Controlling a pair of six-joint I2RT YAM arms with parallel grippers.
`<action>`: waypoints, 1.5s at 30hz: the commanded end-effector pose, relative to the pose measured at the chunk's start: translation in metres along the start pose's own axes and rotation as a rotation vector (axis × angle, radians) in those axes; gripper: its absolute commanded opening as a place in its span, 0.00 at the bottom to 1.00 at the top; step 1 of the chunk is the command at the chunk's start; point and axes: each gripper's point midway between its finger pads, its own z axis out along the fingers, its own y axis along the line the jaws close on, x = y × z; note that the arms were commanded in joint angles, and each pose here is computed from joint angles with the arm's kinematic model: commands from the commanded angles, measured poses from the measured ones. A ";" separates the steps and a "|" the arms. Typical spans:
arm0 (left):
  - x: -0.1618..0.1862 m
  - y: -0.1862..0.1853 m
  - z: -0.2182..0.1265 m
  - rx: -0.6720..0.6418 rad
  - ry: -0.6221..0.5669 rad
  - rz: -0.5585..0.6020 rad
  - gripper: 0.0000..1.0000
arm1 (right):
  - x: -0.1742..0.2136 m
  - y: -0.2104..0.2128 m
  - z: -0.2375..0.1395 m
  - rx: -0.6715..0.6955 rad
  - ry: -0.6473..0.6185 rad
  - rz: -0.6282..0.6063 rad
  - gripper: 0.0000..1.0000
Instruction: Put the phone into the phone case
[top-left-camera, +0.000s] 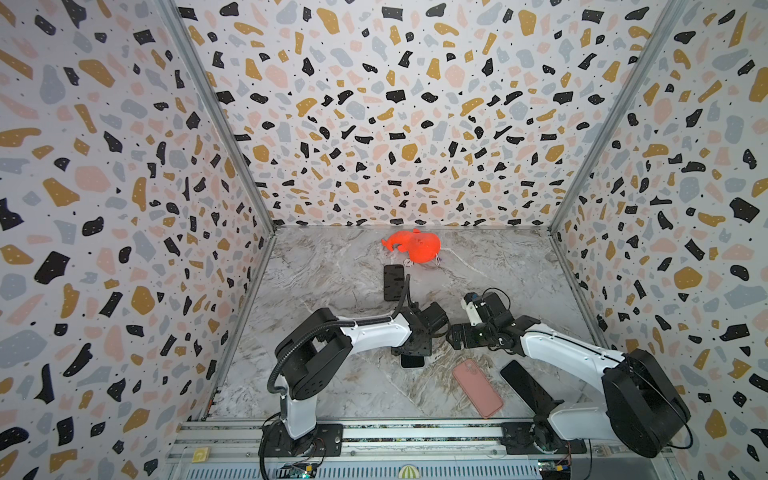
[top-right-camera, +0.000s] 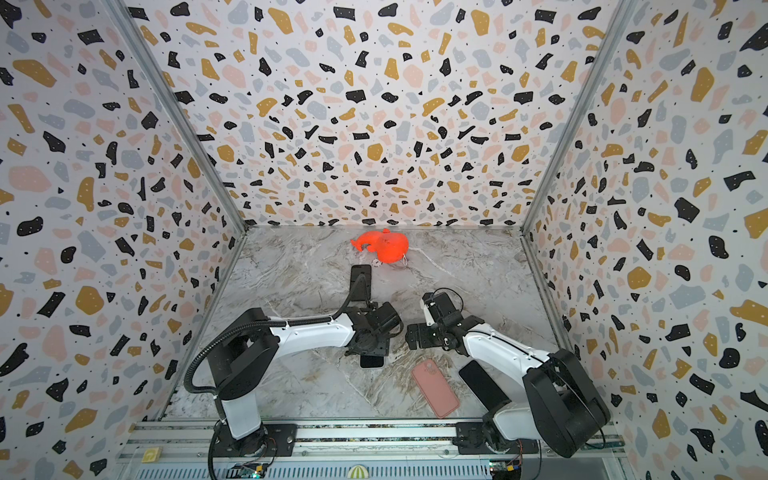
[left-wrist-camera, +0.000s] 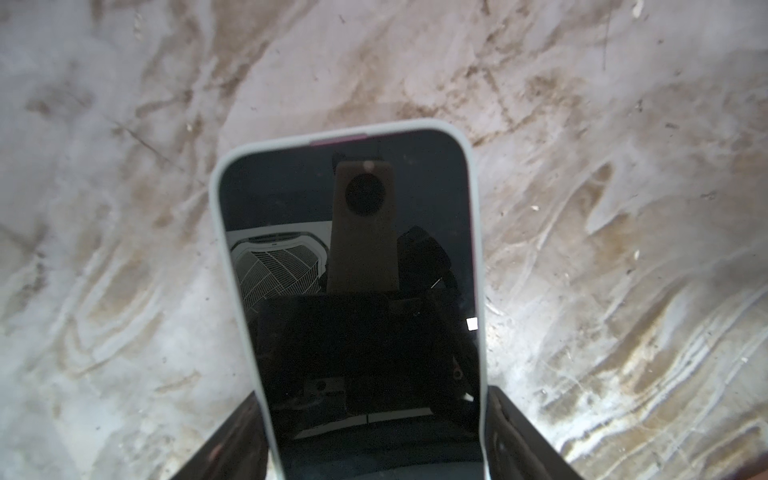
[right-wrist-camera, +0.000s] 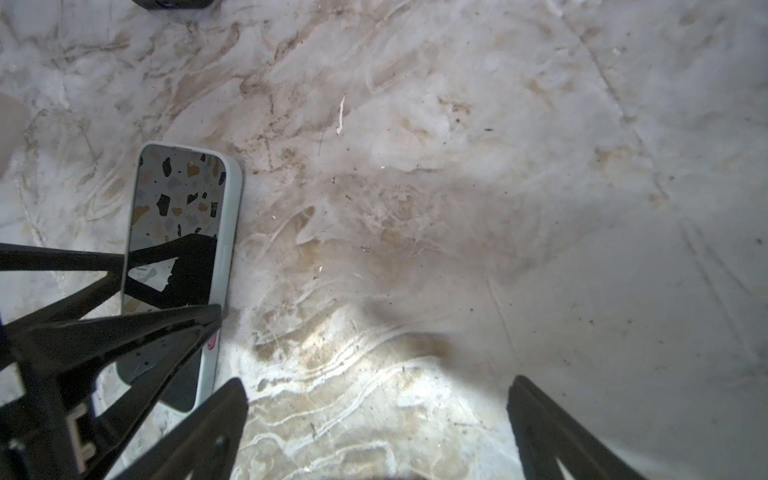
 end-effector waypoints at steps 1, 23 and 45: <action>0.000 0.017 -0.002 -0.057 -0.008 0.048 0.66 | -0.007 0.001 -0.003 0.002 -0.015 0.010 0.99; -0.042 0.051 -0.010 -0.087 -0.038 0.053 0.64 | -0.012 0.004 -0.013 0.000 -0.049 0.027 0.99; -0.136 0.136 -0.038 -0.167 -0.118 -0.032 0.59 | -0.017 0.011 -0.023 -0.039 -0.091 0.022 0.99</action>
